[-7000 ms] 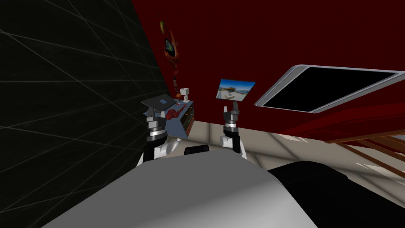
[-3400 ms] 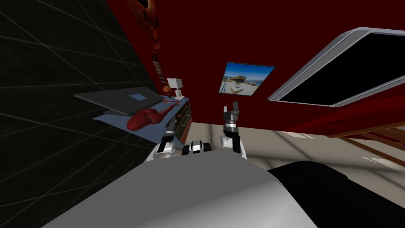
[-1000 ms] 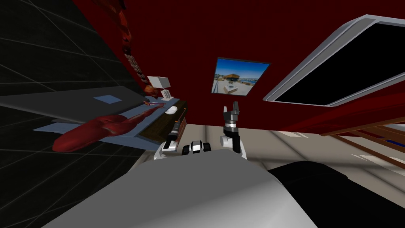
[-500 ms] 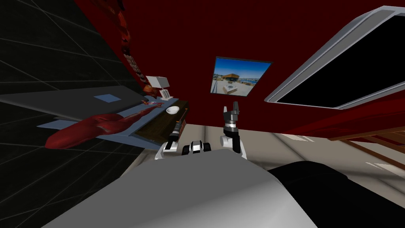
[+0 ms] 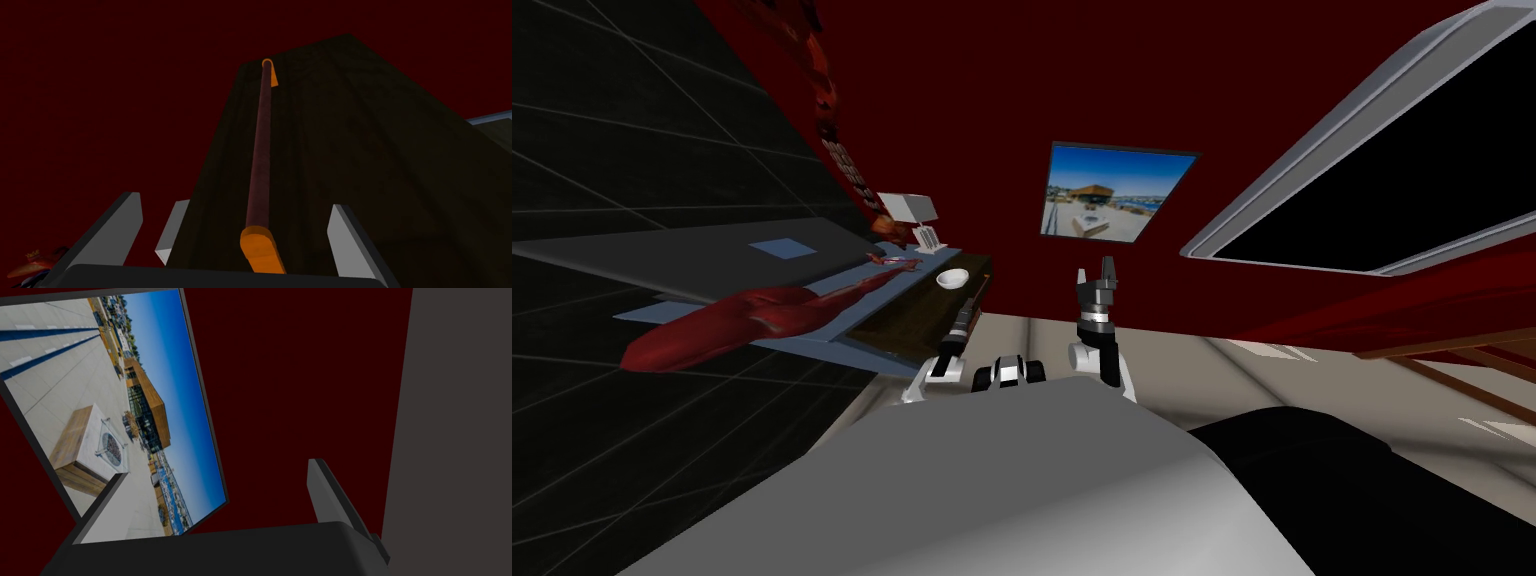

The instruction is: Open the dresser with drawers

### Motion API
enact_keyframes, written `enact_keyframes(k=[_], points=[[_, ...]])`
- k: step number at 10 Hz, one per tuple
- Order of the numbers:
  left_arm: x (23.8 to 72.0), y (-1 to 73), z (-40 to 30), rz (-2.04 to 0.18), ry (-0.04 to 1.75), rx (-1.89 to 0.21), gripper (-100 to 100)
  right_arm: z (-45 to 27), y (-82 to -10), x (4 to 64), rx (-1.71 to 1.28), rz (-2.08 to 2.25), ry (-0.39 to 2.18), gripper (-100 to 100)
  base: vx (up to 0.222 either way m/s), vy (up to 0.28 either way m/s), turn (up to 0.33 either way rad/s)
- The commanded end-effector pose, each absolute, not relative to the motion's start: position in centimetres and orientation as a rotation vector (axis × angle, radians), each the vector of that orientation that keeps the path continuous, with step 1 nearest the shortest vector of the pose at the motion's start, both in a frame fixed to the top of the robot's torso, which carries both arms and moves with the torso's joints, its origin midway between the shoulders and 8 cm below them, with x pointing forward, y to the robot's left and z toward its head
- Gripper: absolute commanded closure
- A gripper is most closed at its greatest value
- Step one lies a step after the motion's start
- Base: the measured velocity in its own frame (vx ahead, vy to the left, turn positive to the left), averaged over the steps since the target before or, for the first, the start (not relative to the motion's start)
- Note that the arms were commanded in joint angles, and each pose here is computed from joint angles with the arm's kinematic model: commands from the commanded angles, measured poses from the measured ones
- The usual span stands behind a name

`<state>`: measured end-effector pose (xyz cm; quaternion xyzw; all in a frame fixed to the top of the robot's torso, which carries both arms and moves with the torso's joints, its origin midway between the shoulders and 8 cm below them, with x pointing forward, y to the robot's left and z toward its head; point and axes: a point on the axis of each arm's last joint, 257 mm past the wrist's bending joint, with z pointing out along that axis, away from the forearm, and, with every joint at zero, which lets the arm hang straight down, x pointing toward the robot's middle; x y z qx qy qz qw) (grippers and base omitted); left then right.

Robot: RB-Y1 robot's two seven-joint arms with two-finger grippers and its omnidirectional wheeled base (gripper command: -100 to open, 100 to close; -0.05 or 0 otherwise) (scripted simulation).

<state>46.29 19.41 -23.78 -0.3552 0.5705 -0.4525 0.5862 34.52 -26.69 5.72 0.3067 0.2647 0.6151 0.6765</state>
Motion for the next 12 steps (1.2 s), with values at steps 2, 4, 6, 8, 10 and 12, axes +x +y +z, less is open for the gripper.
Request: enact_keyframes(k=[2,4,6,8,10,12], points=[[46.8,19.4,-21.9,-1.044,1.328,-0.835,-100,5.7,-26.7,34.5,0.690,1.383,0.595,0,-0.020,0.027,-0.019],[47.0,19.4,-20.8,-1.040,1.325,-0.839,-100,5.7,-26.7,34.5,0.690,1.383,0.595,0,-0.016,0.016,-0.028],[47.1,19.4,-19.7,-1.037,1.321,-0.843,-100,5.7,-26.7,34.5,0.690,1.383,0.595,0,-0.021,0.008,-0.021],[47.0,19.6,-21.0,-1.025,1.342,-0.861,0,5.7,-26.7,34.5,0.690,1.383,0.595,0,0.002,0.005,-0.007],[47.0,19.7,-21.3,-1.022,1.347,-0.865,0,5.7,-26.7,34.5,0.690,1.383,0.595,0,0.003,0.000,-0.003],[47.0,19.7,-21.5,-1.021,1.350,-0.868,0,5.7,-26.7,34.5,0.690,1.383,0.595,0,0.000,0.000,0.000]])
